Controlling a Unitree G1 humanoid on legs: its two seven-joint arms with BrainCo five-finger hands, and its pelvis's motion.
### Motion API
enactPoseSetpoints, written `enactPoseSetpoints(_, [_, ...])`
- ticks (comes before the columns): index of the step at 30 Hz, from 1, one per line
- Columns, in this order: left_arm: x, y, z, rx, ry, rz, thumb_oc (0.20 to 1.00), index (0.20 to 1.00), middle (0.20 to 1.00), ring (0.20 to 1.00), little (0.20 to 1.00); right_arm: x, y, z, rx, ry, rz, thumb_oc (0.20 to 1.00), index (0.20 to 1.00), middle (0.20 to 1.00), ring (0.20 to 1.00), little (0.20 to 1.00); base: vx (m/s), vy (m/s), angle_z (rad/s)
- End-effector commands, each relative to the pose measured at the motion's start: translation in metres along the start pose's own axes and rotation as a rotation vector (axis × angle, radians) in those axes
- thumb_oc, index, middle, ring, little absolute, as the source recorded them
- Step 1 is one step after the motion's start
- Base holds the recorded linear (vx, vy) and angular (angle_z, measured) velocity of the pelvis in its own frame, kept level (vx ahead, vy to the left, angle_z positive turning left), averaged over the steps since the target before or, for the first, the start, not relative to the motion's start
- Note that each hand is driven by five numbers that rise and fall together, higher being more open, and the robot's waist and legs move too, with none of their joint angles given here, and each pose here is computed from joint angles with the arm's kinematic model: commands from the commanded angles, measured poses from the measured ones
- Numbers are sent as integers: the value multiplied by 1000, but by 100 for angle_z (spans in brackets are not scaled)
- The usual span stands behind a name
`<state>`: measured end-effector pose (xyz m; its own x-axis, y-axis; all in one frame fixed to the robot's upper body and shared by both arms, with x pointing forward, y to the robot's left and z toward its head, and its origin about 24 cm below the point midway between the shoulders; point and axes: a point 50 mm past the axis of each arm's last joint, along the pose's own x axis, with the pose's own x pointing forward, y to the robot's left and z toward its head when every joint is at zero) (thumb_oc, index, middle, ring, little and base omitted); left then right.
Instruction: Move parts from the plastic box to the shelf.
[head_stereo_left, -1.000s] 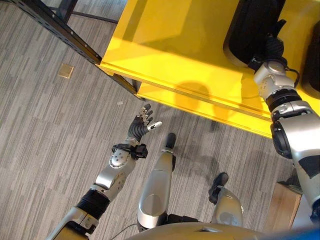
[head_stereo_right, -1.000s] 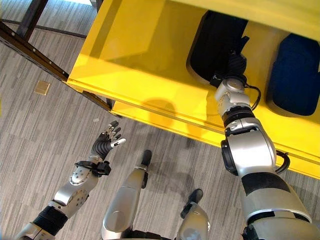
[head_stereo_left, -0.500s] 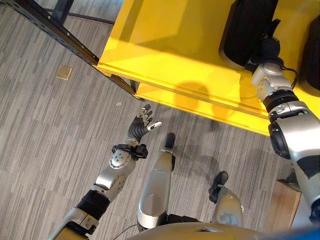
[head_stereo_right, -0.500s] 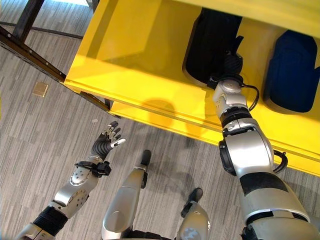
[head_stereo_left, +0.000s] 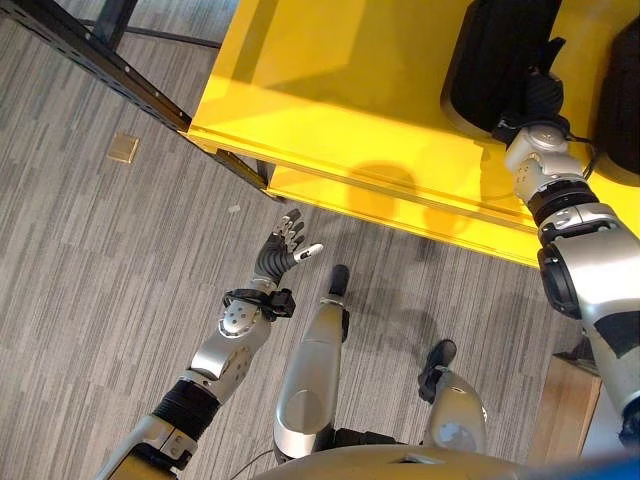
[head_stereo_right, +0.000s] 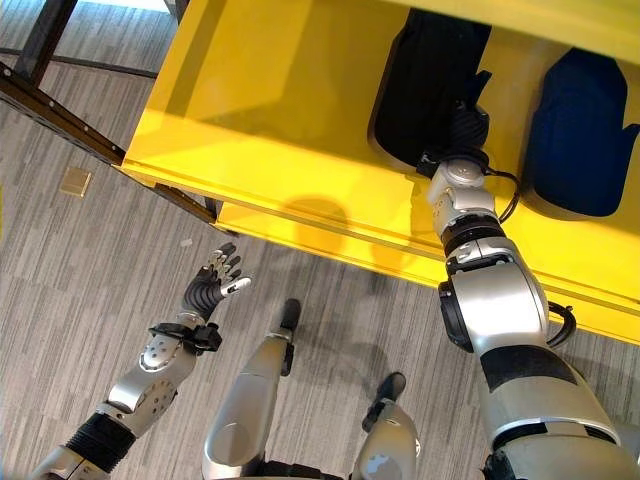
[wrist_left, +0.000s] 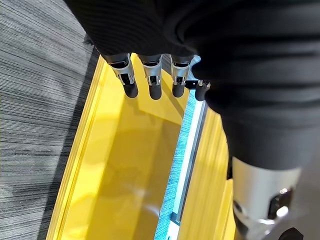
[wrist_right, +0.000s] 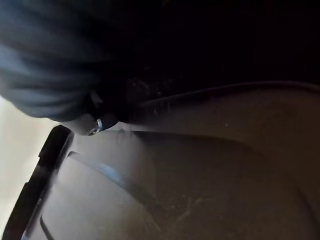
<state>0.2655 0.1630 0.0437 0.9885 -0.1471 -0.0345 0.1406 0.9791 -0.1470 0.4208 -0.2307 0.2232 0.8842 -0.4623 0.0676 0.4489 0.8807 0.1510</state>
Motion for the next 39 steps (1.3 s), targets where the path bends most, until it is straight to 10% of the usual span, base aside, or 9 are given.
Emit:
enactPoseSetpoints(1, [5,-5,21,-22,-107,-23,1000,1000,1000,1000,1000,3,-42,-30,-19,101,-123,200,200,200,200,200,0,0,0])
enactPoseSetpoints(10, [5,-4,20,-21,-107,-23,1000,1000,1000,1000,1000,2,-42,-33,-31,114,-126,200,200,200,200,200,15,-7,-1])
enactPoseSetpoints(12, [5,-4,21,-20,-108,-23,1000,1000,1000,1000,1000,2,-42,-33,-33,113,-129,576,576,576,576,576,-1,-5,1])
enactPoseSetpoints(13, [4,-4,21,-17,-111,-23,1000,1000,1000,1000,1000,2,-42,-32,-37,109,-129,915,915,915,915,915,0,0,0])
enactPoseSetpoints(14, [4,-4,22,-17,-111,-24,1000,1000,1000,1000,1000,2,-42,-32,-42,108,-128,1000,1000,1000,1000,1000,0,0,0])
enactPoseSetpoints(39, [5,0,24,-21,-125,2,1000,1000,1000,1000,1000,0,-10,0,-137,-60,-24,1000,1000,1000,1000,1000,-6,2,0])
